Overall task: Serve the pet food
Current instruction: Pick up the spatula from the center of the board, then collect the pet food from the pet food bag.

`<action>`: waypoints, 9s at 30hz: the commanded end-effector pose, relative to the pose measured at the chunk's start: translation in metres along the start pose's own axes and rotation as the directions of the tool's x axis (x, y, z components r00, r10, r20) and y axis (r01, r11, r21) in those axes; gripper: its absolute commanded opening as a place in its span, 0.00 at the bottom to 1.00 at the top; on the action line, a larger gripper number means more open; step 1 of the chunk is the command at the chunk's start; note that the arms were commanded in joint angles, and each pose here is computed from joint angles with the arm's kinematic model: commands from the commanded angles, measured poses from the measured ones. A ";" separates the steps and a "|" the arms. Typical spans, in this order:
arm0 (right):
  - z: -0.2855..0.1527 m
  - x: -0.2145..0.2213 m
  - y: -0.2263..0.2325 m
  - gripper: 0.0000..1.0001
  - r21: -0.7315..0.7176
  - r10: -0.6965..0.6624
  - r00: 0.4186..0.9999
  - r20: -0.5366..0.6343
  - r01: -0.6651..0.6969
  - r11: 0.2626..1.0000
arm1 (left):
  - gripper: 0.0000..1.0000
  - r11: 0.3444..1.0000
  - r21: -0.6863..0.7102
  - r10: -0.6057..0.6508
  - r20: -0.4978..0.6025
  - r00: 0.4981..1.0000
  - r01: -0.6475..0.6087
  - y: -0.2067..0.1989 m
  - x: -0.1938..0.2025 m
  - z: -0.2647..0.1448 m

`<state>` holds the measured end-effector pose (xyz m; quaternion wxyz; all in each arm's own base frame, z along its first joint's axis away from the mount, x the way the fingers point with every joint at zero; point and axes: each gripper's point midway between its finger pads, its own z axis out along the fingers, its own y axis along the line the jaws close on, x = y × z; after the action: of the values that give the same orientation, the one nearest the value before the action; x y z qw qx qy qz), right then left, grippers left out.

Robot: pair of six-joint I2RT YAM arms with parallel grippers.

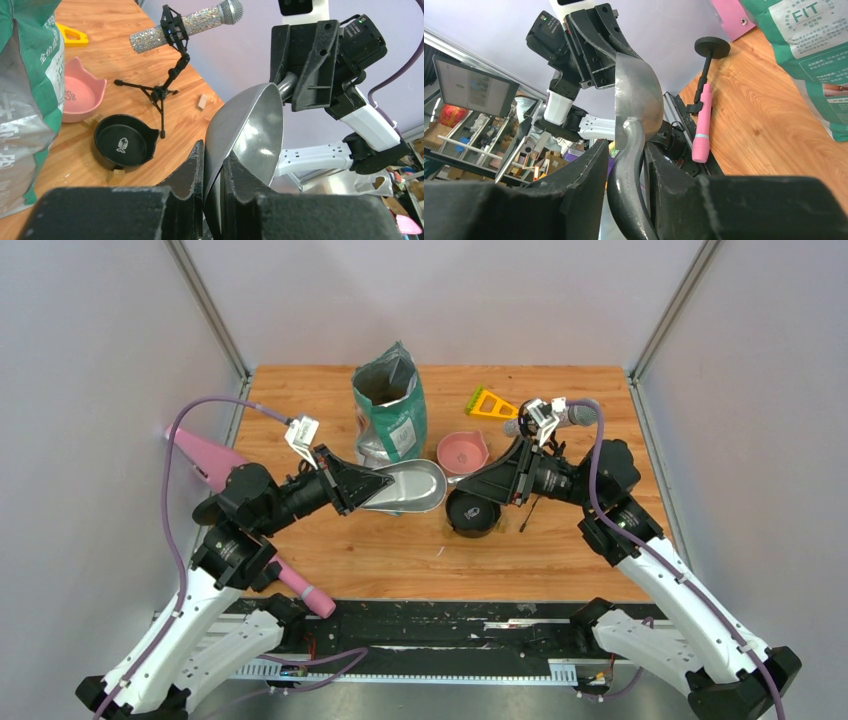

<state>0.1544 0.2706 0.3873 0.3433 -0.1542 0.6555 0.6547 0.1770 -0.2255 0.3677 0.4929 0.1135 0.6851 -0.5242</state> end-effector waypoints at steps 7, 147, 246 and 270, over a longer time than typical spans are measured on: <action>-0.004 -0.017 0.018 0.00 -0.027 -0.088 0.992 0.088 0.091 0.996 | 0.13 0.997 -0.061 0.050 0.000 0.999 -0.050 0.009 -0.011 0.008; -0.098 -0.023 -0.092 0.00 0.779 0.022 0.964 0.264 -0.226 0.585 | 0.00 0.506 -0.277 0.643 -0.510 0.571 -0.817 0.017 0.024 0.212; -0.023 -0.046 -0.098 0.00 0.408 0.020 0.820 0.571 -0.305 0.860 | 0.00 0.335 -0.631 0.611 -0.420 0.671 -0.700 0.059 -0.088 0.127; -0.032 -0.017 -0.108 0.00 0.129 0.277 0.698 0.660 -0.469 0.874 | 0.00 0.372 -0.657 0.605 -0.365 0.708 -0.656 0.067 -0.116 0.111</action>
<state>0.2217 0.2297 0.3049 0.4088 0.2344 0.6520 0.5940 0.3443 -0.2792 0.3341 0.5367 0.2656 0.7969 0.0793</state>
